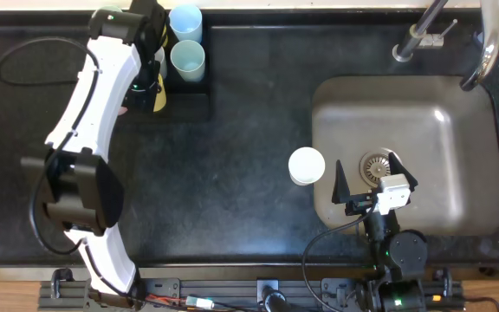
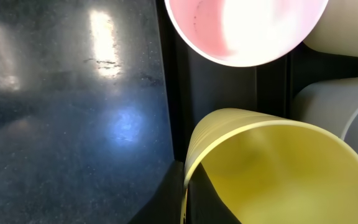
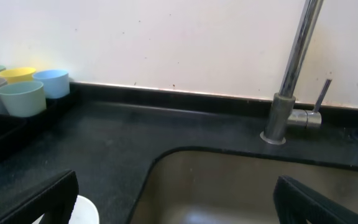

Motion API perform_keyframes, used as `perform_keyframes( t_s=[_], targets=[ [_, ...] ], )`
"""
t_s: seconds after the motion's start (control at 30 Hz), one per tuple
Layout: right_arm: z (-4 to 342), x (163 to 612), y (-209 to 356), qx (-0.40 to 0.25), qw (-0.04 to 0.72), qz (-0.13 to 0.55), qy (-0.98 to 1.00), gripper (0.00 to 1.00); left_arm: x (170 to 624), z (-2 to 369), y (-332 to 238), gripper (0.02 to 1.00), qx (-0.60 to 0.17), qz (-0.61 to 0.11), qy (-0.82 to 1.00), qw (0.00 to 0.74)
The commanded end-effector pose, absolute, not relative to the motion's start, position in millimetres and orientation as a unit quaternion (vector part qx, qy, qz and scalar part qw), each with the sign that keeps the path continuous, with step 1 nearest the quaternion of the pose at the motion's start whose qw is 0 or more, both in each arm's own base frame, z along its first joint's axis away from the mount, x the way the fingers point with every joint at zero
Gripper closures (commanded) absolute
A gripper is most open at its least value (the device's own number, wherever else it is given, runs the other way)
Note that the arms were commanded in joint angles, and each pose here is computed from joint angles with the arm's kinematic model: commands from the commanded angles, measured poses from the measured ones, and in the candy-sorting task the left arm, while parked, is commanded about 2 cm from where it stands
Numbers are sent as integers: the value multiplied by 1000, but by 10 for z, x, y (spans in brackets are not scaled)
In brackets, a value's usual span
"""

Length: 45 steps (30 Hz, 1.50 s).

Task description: Store Cups

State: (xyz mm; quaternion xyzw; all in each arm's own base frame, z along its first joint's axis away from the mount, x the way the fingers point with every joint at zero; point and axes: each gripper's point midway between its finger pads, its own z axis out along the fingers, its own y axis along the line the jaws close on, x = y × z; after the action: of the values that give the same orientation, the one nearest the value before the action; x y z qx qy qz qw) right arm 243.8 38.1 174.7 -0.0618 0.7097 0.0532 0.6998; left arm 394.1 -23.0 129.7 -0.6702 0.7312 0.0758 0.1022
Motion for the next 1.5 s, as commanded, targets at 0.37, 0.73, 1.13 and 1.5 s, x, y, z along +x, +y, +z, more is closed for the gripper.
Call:
perform_keyframes(
  t_s=[0.37, 0.73, 1.13, 1.5],
  targets=[
    [1712, 2442, 375, -59, 699, 55, 710, 5, 3974, 1147, -149, 980, -679, 100, 719, 107],
    [1712, 2442, 375, -59, 699, 55, 710, 3, 3966, 1126, -120, 982, -682, 101, 717, 100],
    [1712, 2442, 375, -59, 699, 55, 710, 3, 3892, 974, -141, 982, -679, 122, 721, 72],
    [1712, 2442, 375, -59, 699, 55, 710, 5, 3909, 954, -141, 849, -679, 121, 721, 73]
  ],
)
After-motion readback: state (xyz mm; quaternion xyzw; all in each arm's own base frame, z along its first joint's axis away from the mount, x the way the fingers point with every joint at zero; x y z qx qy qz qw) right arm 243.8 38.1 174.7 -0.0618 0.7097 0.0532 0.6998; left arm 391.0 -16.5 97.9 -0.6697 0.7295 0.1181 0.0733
